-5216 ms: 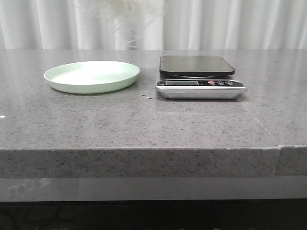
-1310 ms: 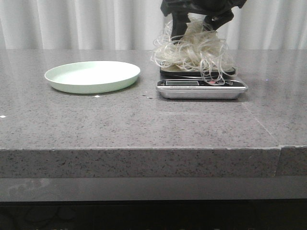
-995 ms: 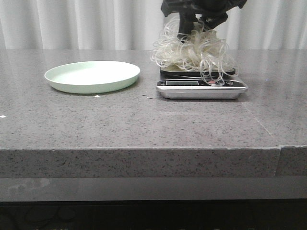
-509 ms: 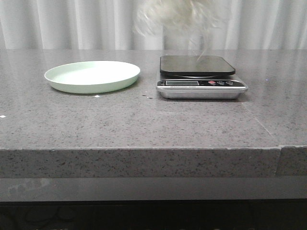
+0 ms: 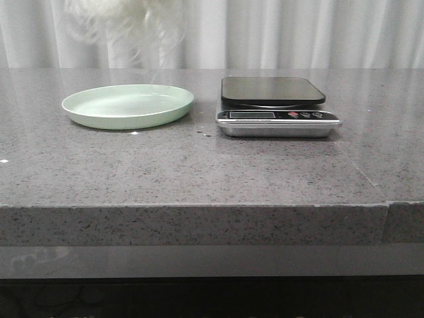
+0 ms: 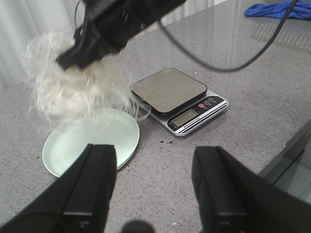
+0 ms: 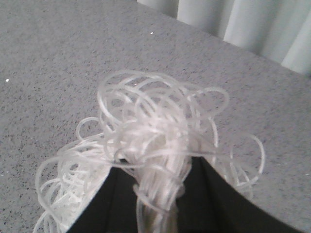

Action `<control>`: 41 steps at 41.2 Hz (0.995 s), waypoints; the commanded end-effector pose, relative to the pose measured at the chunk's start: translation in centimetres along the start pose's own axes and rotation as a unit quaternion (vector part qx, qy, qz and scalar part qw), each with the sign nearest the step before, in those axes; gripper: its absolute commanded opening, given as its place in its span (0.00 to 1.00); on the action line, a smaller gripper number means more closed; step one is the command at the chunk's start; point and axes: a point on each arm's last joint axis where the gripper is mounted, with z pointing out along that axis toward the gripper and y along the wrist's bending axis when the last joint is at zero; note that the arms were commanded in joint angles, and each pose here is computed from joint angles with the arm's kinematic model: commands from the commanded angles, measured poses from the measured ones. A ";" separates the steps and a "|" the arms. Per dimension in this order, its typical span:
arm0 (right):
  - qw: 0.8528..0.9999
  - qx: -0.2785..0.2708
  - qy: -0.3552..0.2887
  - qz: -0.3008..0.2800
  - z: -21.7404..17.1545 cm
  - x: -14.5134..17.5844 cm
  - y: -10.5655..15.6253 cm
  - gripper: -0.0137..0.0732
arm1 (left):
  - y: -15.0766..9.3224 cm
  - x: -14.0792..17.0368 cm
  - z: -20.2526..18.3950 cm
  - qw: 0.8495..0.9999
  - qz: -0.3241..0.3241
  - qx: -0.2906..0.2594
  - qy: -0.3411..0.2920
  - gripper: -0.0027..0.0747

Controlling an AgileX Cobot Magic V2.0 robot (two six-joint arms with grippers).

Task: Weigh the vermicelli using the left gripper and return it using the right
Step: 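Carry the vermicelli with the right gripper back onto the green plate, then open the right gripper and withdraw it toward the robot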

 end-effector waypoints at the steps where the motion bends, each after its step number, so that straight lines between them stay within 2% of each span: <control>1: 0.996 0.000 -0.094 -0.008 -2.0 -3.2 0.1 0.34 | 0.1 -1.4 -0.5 0.999 -0.004 -0.002 -0.051 0.58; 5: 0.997 0.001 -0.074 -0.007 -0.5 -2.1 0.0 0.35 | 0.1 -1.4 -0.5 0.999 -0.004 -0.002 -0.051 0.58; 7: 0.998 0.002 -0.060 -0.007 0.0 -1.5 0.0 0.38 | 0.1 -1.4 -0.5 0.999 -0.004 -0.002 -0.051 0.58; 15: 1.000 0.001 -0.022 -0.006 1.0 -0.3 -0.1 0.70 | 0.1 -1.4 -0.5 0.999 -0.004 -0.002 -0.051 0.58; 18: 1.000 0.001 -0.018 -0.006 0.7 -0.4 -0.1 0.76 | 0.1 -1.4 -0.5 0.999 -0.004 -0.002 -0.051 0.58; 24: 1.000 0.001 -0.021 -0.007 -1.7 -1.8 0.0 0.76 | 0.1 -1.4 -0.5 0.999 -0.004 -0.002 -0.051 0.58; 34: 1.000 0.002 -0.017 -0.009 -9.5 -5.0 0.2 0.76 | 0.1 -1.4 -0.5 0.999 -0.004 -0.002 -0.051 0.58; 41: 1.000 0.003 -0.013 -0.011 -13.9 -5.7 0.3 0.76 | 0.1 -1.4 -0.5 0.999 -0.004 -0.002 -0.051 0.58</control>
